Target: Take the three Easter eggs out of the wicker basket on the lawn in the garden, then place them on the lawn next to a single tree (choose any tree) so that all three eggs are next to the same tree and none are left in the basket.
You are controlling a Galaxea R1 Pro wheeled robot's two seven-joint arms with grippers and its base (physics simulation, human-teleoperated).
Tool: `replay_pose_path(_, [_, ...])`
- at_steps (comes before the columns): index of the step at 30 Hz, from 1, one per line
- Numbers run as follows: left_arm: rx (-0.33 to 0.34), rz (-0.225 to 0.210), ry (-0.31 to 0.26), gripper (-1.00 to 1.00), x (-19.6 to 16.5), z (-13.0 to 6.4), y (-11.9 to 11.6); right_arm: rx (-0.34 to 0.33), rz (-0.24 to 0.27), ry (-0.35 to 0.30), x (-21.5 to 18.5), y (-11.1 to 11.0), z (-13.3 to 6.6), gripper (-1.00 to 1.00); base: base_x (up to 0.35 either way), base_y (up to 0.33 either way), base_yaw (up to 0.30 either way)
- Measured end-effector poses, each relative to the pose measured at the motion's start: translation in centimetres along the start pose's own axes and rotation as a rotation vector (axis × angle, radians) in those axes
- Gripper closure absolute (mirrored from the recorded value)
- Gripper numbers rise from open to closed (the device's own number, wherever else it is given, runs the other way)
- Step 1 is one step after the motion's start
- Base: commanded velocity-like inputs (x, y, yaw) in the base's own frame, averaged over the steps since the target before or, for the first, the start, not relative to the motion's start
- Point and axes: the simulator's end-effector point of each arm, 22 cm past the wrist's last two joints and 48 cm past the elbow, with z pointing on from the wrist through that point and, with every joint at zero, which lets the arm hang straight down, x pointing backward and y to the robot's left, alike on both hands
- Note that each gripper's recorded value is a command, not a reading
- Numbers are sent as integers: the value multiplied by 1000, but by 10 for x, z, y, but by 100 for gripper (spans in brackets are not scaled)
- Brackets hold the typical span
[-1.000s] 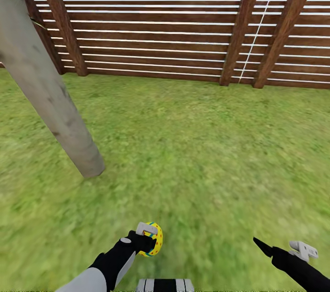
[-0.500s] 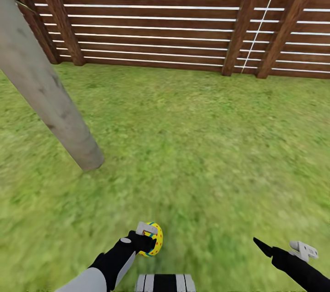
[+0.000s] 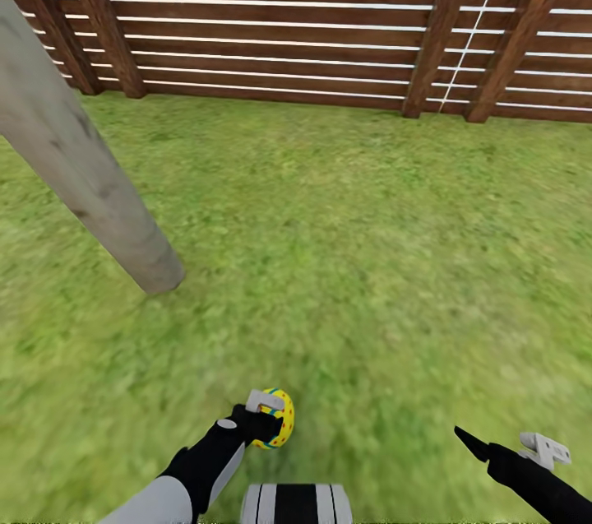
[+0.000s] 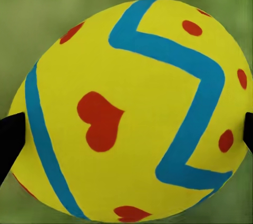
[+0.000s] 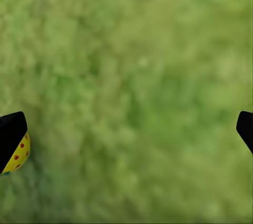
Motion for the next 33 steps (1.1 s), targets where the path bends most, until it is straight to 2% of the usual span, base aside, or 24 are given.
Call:
replay_pose_path(3, [3,-1,-10,100,-4,3,-1,5,2,11,4,-2,2,-100,0,0,0])
replay_pose_path(4, [5,-3,-11,-100,-5,3,-1,6,3,11,4,-3,2,-100,0,0,0])
replay_pose_path(19, [-1,-1,0,-100,1,3,0,9,3,11,4,-3,3,-100,0,0,0])
replay_pose_path(25, [-7,4,37,-100,17,-2,1,-2,-2,-10,-4,2,-2,-100,0,0,0])
replay_pose_path(33, [-18,15,15,-100,5,-11,4,-15,-9,-38,-13,8,-9,-100,0,0,0])
